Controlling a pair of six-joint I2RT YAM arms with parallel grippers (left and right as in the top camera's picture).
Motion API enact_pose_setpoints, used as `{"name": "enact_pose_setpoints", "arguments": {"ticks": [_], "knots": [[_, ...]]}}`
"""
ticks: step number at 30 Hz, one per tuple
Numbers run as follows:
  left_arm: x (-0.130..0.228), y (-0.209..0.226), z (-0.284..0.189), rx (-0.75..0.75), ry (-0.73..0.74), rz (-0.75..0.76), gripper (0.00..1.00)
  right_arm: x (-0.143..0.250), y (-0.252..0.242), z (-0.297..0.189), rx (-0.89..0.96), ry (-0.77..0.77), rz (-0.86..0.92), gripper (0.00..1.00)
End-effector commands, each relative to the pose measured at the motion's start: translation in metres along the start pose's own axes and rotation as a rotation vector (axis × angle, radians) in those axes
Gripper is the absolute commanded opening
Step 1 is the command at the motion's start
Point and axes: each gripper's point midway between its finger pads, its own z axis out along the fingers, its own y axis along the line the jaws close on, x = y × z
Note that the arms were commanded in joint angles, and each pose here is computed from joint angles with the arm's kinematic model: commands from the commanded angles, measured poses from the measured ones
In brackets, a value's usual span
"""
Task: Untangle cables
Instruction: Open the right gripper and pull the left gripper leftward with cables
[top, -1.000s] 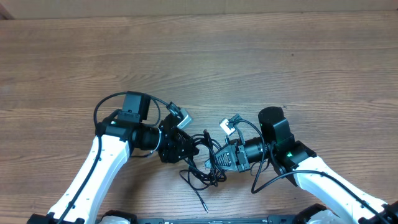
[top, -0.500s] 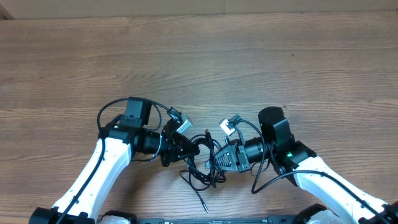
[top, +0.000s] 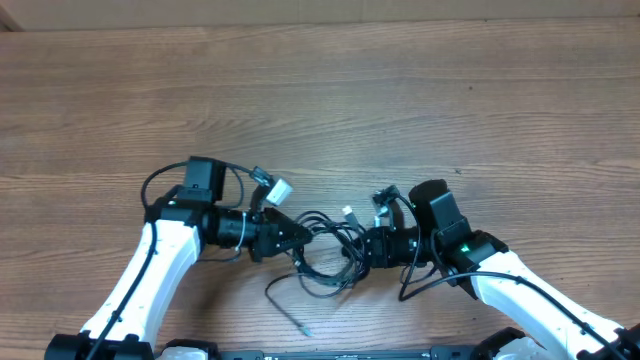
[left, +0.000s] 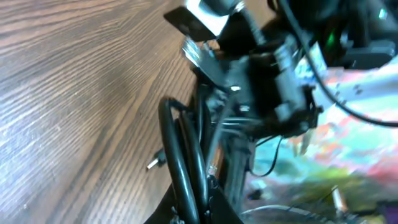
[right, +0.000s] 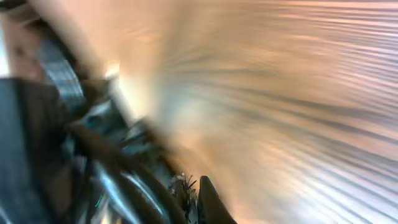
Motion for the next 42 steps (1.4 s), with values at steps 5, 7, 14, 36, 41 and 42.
{"name": "enact_pose_setpoints", "arguments": {"ticks": [5, 7, 14, 36, 41, 42], "knots": [[-0.026, -0.001, -0.037, 0.083, -0.196, -0.097, 0.04, -0.022, -0.082, -0.023, 0.440, -0.223, 0.189, 0.05], [-0.030, 0.001, -0.046, 0.088, -0.236, -0.108, 0.04, -0.022, -0.086, -0.025, 0.458, -0.235, 0.218, 0.05], [-0.036, 0.008, -0.071, 0.081, -0.334, -0.163, 0.04, -0.014, -0.118, -0.045, 0.610, -0.350, 0.512, 0.05], [-0.030, 0.017, -0.078, 0.037, -0.345, -0.215, 0.04, -0.004, -0.021, -0.008, 0.077, -0.029, 0.070, 0.44], [-0.030, 0.009, -0.069, 0.071, -0.319, -0.211, 0.05, 0.001, 0.000, 0.003, 0.022, -0.007, 0.001, 0.55], [-0.031, 0.007, -0.068, 0.083, -0.317, -0.207, 0.04, 0.002, 0.003, 0.005, 0.022, -0.007, 0.014, 0.56]]}}
